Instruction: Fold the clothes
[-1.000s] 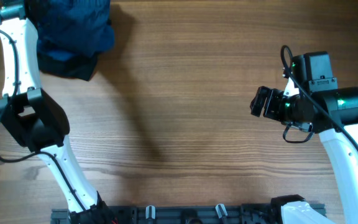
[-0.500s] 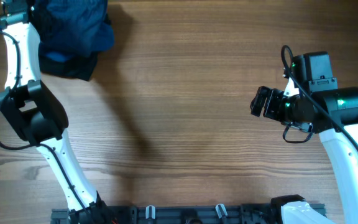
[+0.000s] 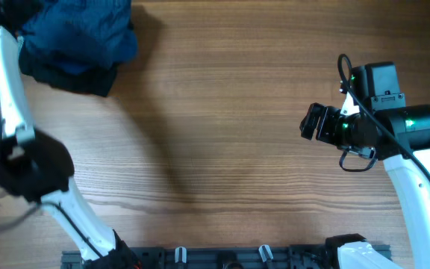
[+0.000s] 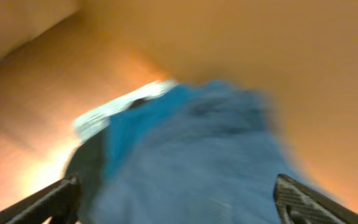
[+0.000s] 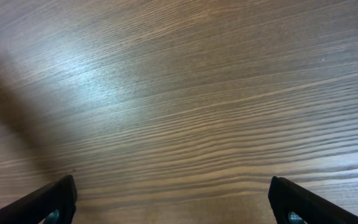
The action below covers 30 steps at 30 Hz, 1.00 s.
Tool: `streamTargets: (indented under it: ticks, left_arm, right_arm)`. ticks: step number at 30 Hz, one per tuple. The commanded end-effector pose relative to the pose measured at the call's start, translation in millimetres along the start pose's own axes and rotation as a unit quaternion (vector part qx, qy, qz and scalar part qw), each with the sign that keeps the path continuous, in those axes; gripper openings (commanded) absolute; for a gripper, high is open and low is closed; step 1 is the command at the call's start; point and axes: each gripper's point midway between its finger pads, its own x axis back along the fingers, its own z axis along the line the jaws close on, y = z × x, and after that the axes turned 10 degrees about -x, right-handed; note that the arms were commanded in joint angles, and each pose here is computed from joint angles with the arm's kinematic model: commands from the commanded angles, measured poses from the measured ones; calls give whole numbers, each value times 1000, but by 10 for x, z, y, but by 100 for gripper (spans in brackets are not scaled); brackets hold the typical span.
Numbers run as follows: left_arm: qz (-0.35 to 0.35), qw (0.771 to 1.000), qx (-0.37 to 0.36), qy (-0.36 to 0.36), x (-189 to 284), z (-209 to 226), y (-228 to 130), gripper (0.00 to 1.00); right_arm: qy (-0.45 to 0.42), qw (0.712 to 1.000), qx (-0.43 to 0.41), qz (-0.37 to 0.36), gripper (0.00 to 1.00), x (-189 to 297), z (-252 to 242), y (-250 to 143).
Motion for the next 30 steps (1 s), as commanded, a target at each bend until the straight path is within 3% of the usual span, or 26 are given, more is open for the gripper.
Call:
streamTargets:
  ticks: [1,4,8,13,16,20,26,30]
  left_arm:
    - [-52,983,-17,-177,1100,-722,343,100]
    - [-52,954,-35,-295,1787,-1095,310,100]
    - [-21,920,-44,-390,2487,-1330,82,100]
    - [84,912,-40,-399,2931,-1332,-540,100]
    - [111,885,-111,-438,3266,-1462,-903,100]
    - [115,841,-208,-486,3763,-1651,-1298,100]
    - [94,778,-285,-552,4555,-1827,-1693,100]
    - [82,773,-313,-546,4784,-1768,-1836,100]
  right_arm:
    - [40,999,5,-17,100,235,82,-58]
    - [59,998,10,-21,100,392,64,-191]
    - [79,997,1,-20,100,597,-14,-426]
    - [99,995,5,-32,100,845,-169,-741]
    - [118,992,1,-52,100,998,-265,-920]
    - [145,985,-9,-88,100,1172,-386,-1116]
    - [179,974,-5,-138,100,1339,-488,-1266]
    - [182,973,-4,-145,100,1357,-502,-1277]
